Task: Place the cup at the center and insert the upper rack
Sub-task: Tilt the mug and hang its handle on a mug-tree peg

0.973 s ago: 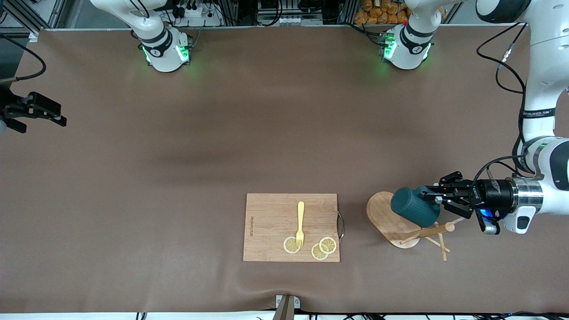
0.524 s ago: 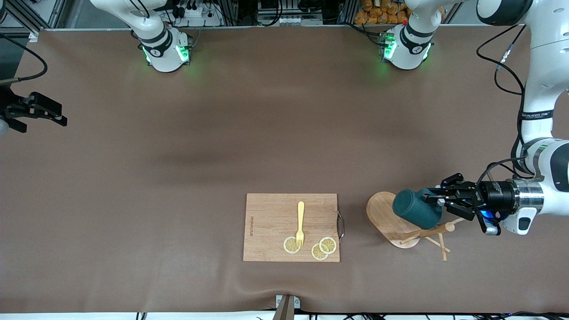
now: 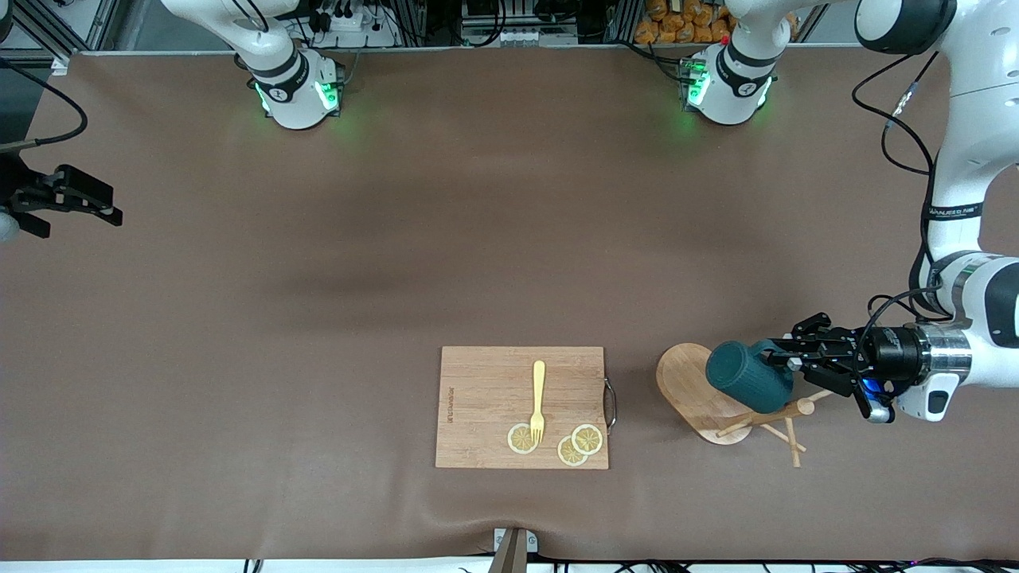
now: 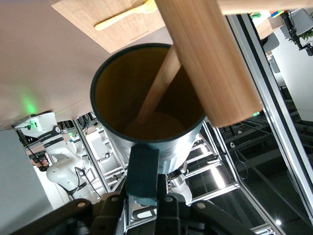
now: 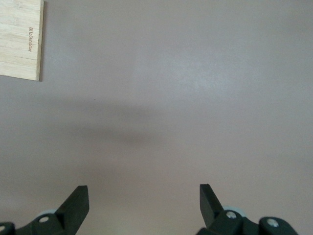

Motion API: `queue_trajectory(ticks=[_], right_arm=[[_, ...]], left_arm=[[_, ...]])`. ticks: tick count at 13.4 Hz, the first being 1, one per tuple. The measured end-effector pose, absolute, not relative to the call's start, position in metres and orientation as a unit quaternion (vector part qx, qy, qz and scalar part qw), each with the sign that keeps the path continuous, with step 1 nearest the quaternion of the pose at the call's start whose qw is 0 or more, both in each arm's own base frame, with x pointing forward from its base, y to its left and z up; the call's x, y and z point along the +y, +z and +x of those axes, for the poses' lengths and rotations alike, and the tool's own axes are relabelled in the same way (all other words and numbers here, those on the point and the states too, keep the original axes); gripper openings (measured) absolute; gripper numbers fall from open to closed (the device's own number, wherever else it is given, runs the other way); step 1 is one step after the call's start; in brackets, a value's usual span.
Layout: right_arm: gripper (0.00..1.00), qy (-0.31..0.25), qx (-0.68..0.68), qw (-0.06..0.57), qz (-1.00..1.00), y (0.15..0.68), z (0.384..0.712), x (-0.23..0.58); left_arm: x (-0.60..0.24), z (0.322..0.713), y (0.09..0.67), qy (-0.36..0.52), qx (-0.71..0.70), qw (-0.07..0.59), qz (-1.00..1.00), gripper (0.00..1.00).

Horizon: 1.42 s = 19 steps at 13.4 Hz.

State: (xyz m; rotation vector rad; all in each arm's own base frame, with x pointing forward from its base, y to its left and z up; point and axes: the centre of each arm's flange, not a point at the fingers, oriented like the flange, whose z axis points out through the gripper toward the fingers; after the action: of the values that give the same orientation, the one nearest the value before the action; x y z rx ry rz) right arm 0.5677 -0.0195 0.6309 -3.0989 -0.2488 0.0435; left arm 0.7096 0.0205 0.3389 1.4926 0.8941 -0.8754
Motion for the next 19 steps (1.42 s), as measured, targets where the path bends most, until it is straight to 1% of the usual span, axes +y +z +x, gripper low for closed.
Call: queue_trajectory(ticks=[8, 12, 19], right_arm=[[1.0, 0.017, -0.086, 0.015, -0.996, 0.627, 0.571, -0.013], [1.0, 0.016, -0.085, -0.006, -0.996, 0.626, 0.573, -0.017], [1.0, 0.017, -0.084, -0.008, -0.996, 0.625, 0.573, -0.018]], left_arm=[[0.029, 0.709, 0.322, -0.368, 0.378, 0.57, 0.63, 0.21], [0.029, 0.709, 0.316, -0.367, 0.375, 0.573, 0.629, 0.21], [0.03, 0.709, 0.309, -0.367, 0.374, 0.575, 0.628, 0.21]])
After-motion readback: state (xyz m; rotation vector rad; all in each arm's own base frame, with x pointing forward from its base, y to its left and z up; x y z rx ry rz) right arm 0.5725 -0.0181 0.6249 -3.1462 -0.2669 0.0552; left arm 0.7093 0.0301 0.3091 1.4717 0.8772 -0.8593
